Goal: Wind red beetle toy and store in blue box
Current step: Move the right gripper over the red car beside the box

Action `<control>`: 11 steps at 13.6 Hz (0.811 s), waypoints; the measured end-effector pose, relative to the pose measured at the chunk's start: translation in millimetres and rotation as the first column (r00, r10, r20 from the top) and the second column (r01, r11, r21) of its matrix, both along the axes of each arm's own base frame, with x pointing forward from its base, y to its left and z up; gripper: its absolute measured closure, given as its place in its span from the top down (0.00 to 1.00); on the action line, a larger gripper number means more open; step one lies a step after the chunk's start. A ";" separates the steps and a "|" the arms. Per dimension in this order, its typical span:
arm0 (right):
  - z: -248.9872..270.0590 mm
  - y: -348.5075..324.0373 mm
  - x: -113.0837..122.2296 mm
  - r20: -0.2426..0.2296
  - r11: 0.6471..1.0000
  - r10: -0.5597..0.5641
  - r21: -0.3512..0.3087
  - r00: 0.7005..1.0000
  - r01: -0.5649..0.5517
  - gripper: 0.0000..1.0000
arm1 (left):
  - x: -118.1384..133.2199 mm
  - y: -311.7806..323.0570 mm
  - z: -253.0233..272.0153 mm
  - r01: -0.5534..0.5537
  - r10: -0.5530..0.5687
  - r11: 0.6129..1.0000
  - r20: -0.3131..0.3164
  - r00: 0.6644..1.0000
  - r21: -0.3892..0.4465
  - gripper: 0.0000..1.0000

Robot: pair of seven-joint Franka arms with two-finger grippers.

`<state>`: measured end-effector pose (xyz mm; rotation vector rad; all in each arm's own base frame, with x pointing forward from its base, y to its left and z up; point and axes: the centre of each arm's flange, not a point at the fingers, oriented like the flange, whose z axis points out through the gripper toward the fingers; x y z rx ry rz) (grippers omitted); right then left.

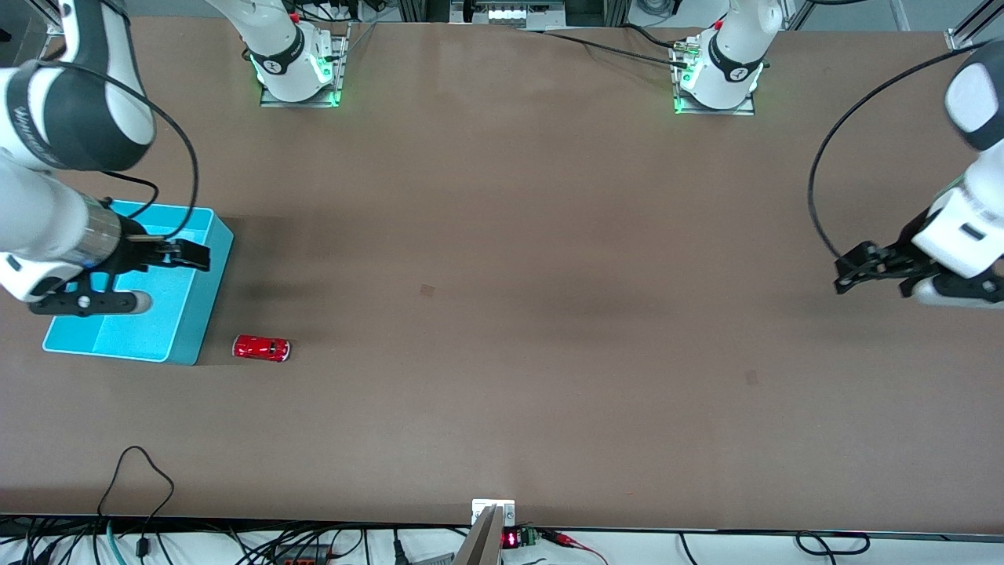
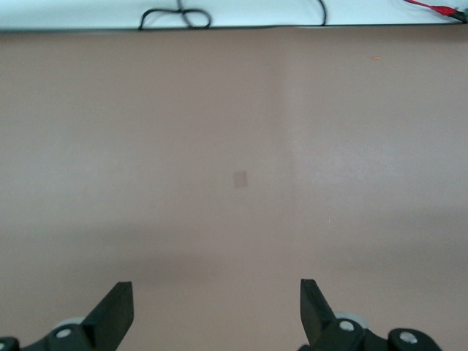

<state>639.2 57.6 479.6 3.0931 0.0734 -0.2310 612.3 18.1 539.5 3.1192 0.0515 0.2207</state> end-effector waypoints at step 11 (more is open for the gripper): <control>-147.3 18.1 -24.2 0.040 0.706 0.700 0.110 0.713 -0.699 1.00 | -40.7 -0.5 45.2 -0.027 0.027 1.000 -0.114 0.993 0.002 1.00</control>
